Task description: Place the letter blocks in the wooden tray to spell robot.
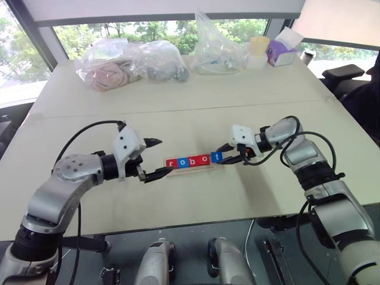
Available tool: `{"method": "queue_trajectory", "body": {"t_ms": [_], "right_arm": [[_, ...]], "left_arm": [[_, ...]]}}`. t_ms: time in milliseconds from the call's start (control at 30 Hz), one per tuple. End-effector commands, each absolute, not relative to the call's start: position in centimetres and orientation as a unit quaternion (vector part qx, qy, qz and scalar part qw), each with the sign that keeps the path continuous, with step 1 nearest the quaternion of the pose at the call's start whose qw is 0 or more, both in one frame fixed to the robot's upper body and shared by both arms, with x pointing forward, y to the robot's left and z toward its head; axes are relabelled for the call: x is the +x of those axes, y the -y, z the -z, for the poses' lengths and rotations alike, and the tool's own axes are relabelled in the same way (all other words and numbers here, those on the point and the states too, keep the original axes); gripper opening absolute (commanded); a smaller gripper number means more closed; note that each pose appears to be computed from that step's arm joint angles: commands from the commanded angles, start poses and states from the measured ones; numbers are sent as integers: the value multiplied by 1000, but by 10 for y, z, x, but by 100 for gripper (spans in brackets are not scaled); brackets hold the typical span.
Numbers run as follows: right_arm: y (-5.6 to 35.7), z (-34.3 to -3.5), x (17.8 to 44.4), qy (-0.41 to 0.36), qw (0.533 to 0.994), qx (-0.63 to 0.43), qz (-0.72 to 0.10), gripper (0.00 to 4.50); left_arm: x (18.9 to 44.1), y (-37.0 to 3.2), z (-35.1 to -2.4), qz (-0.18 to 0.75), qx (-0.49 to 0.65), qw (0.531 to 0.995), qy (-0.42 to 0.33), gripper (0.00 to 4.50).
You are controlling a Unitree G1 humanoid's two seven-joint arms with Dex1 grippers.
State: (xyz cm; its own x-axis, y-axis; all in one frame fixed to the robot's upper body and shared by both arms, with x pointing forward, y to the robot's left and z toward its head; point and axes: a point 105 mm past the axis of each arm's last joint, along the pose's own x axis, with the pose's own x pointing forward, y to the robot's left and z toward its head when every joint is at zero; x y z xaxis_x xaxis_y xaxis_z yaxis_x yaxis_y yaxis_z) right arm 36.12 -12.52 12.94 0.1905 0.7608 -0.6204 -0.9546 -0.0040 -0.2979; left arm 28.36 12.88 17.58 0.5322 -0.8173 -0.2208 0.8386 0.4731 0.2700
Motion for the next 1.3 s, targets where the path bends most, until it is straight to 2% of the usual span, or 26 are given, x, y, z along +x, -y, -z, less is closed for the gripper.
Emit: {"method": "queue_trajectory", "body": {"t_ms": [33,700,800,900,933,1067,1300], "right_arm": [[120,-143,366,-121,689,-356,-619,112],[118,-138,370,-125,686,-362,-619,112],[115,-140,370,-119,687,-359,-621,257],[112,-142,370,-112,688,-357,-622,421],[111,-143,370,-110,689,-356,-622,446],[112,-146,370,-109,686,-364,-621,446],[123,-167,382,-80,727,-363,-578,446]], "left_arm": [[280,-128,-186,482,181,857,-9,450],[280,-127,-186,480,181,858,-9,450],[280,-127,-186,480,181,858,-9,450],[280,-128,-186,480,181,858,-9,450],[280,-128,-186,480,181,859,-9,450],[280,-127,-186,480,181,858,-9,450],[280,-126,-186,482,179,858,-8,450]]}}
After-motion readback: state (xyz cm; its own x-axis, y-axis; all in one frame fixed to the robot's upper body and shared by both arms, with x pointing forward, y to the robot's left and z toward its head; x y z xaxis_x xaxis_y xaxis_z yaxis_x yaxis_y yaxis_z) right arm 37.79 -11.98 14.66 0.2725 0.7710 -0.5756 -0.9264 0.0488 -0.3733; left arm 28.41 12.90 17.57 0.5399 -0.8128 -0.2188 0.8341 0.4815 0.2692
